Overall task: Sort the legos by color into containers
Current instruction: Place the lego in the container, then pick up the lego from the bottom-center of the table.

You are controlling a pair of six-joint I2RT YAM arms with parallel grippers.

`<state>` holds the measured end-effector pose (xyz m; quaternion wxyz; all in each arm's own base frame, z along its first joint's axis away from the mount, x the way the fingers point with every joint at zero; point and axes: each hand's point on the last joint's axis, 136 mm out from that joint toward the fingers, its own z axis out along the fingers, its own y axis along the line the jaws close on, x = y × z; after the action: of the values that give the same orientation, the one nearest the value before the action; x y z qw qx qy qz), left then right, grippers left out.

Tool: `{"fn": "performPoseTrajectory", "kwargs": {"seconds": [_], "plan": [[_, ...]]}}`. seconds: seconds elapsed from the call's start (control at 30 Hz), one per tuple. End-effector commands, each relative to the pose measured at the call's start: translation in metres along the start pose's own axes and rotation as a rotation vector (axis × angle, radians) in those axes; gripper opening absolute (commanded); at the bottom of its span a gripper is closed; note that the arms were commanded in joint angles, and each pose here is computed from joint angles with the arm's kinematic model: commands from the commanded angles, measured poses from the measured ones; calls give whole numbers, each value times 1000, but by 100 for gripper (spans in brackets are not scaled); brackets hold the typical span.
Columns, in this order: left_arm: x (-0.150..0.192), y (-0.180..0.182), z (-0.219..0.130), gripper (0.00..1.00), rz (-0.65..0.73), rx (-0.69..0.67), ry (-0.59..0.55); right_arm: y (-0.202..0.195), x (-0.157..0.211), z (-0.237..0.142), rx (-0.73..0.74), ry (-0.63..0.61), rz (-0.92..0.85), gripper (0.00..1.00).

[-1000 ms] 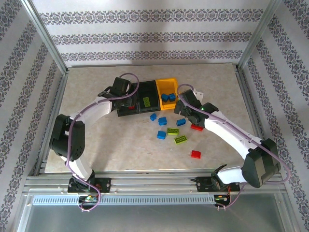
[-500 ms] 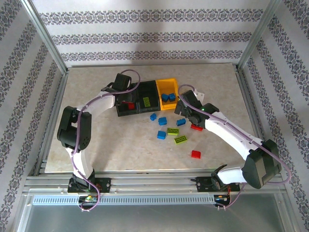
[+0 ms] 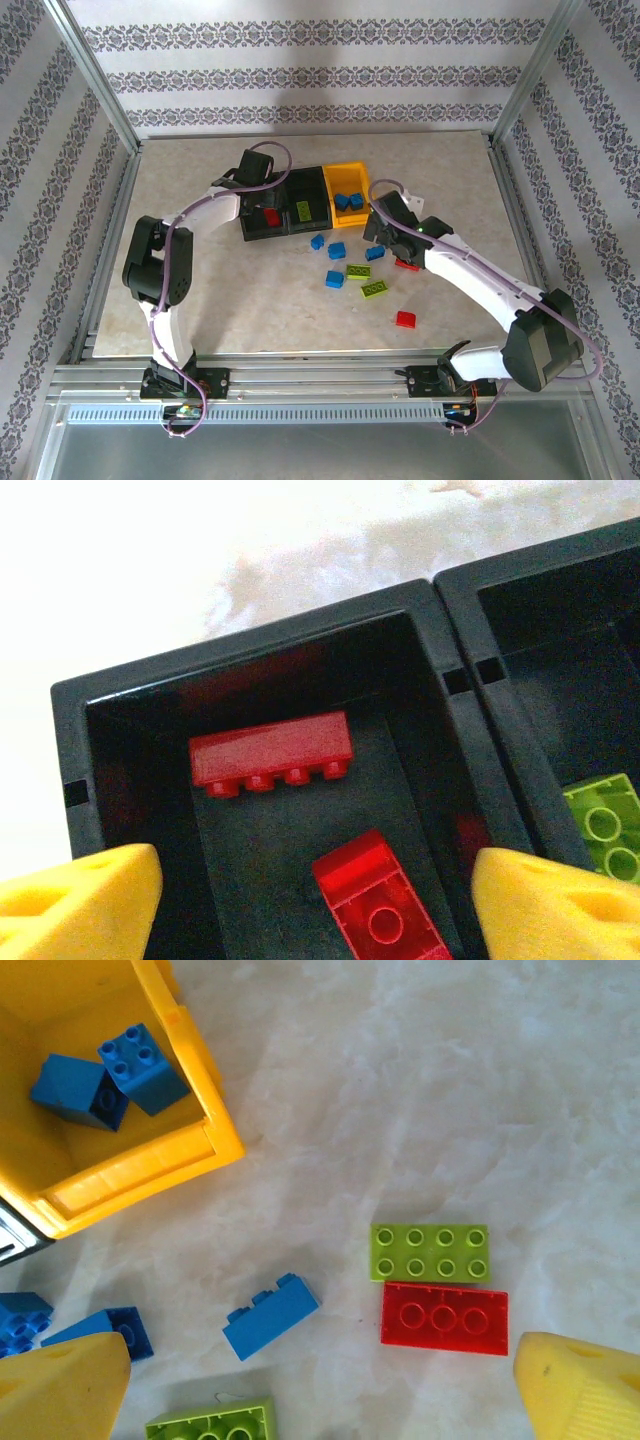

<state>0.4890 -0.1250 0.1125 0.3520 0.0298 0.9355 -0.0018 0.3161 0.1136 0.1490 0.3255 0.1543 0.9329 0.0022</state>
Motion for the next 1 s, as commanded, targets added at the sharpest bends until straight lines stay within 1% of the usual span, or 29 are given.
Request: {"fn": "performPoseTrajectory", "kwargs": {"seconds": [0.0, 0.1, 0.23, 0.4, 0.63, 0.73, 0.97], "plan": [[-25, 5, -32, 90, -66, 32, -96, -16, 2, -4, 40, -6, 28, 98], [-28, 5, -48, 99, -100, 50, -133, -22, 10, -6, 46, 10, 37, 98], [-29, 10, -69, 100, -140, 57, -177, -27, 24, -6, 37, 43, 63, 98], [-19, 20, -93, 99, -194, 47, -221, -30, 48, -4, 17, 106, 80, 98], [-3, 29, -121, 100, -271, 71, -299, -20, 86, 1, -10, 207, 77, 98], [8, 31, -126, 100, -293, 81, -305, -13, 98, 5, -15, 242, 63, 98], [33, 35, -127, 100, -303, 71, -269, 11, 118, 13, -48, 293, 27, 98]]}}
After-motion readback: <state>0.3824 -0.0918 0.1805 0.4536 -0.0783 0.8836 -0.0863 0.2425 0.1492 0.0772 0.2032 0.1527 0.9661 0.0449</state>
